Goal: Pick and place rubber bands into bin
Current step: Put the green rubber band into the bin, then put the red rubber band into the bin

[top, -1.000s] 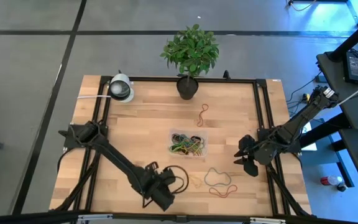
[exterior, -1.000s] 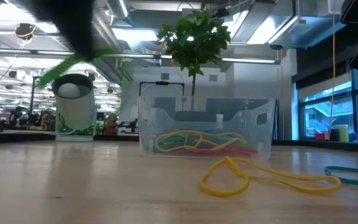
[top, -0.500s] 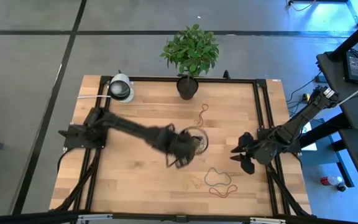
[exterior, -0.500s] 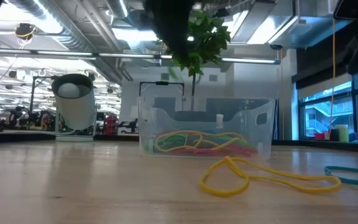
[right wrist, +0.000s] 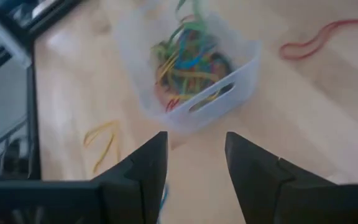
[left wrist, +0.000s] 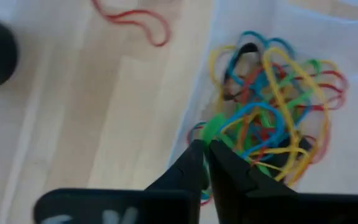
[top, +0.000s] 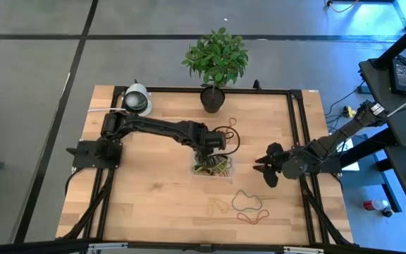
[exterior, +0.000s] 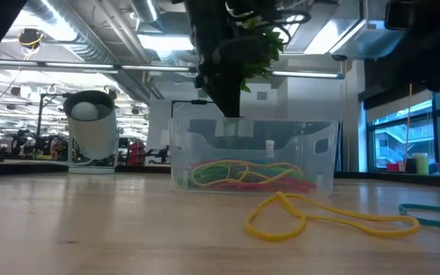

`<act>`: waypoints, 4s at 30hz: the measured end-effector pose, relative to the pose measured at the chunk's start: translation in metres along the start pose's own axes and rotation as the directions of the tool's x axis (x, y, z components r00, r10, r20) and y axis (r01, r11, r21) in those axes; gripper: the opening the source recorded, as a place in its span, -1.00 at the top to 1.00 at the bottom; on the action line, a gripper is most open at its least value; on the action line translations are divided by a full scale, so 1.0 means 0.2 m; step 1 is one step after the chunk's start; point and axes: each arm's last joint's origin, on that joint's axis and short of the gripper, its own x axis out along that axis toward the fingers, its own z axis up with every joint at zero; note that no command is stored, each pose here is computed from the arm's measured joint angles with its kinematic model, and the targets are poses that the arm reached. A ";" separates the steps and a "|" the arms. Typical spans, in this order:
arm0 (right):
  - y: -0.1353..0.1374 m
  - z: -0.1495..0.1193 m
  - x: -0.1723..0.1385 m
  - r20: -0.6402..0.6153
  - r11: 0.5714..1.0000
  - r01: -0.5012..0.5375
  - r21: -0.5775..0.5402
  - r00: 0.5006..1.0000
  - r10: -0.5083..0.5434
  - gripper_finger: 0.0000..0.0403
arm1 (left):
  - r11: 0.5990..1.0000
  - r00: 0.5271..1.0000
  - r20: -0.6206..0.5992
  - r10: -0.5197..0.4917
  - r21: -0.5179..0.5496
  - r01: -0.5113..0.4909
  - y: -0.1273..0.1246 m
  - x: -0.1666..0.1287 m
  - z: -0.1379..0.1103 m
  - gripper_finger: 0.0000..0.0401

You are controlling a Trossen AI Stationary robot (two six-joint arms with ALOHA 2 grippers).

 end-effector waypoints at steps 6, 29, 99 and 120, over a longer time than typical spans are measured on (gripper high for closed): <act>-0.05 0.07 0.03 0.094 0.993 0.099 0.060 0.990 -0.104 0.18 | 0.995 0.999 -0.020 -0.027 0.096 0.029 0.01 0.01 -0.01 0.59; -0.23 0.62 0.39 0.118 0.895 0.389 0.217 0.900 -0.420 0.18 | 0.994 0.955 0.287 -0.074 0.095 0.048 0.46 -0.33 -0.55 0.27; 0.21 0.61 0.56 -0.181 0.950 0.279 -0.143 0.936 -0.303 1.00 | 0.990 0.767 0.641 -0.028 -0.088 0.111 0.48 -0.43 -0.86 0.36; 0.20 0.43 0.82 -0.423 0.965 0.241 -0.100 0.868 -0.261 0.56 | 0.996 0.787 0.617 -0.020 -0.057 0.069 0.47 -0.42 -0.88 0.35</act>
